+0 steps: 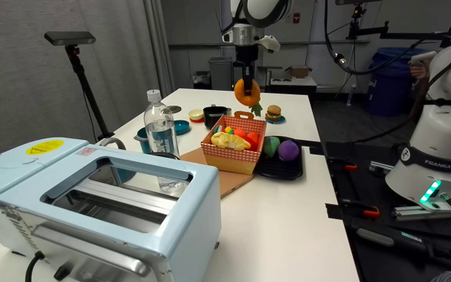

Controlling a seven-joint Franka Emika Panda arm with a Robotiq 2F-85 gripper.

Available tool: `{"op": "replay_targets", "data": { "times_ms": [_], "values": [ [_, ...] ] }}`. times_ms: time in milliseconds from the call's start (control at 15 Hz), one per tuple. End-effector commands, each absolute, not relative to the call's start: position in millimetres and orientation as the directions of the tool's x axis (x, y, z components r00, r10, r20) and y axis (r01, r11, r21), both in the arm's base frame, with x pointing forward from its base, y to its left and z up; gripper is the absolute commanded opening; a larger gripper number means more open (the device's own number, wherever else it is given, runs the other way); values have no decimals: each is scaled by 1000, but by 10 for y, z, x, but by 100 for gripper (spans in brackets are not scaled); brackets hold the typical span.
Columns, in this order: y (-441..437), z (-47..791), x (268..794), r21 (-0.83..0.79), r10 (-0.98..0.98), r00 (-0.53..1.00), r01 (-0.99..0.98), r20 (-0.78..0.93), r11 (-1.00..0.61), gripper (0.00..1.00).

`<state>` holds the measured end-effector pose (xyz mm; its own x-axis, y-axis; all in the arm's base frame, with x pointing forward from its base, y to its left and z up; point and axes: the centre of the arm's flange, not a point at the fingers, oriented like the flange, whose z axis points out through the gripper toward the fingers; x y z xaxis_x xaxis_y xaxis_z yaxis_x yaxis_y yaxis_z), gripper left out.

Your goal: Put the orange toy into the black pot.

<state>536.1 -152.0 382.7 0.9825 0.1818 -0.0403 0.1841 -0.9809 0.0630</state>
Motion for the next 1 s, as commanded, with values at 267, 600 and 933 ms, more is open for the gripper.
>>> {"op": "replay_targets", "data": {
  "times_ms": [267, 600, 933],
  "values": [
    [-1839, 4101, 5584, 45, 99, 995, 99, 3, -994, 6],
    [-1988, 4176, 5720, 57, 68, 997, 66, 26, -996, 6],
    [-2125, 4313, 5623, 76, 37, 997, 32, 63, -997, 6]
  ]
}}
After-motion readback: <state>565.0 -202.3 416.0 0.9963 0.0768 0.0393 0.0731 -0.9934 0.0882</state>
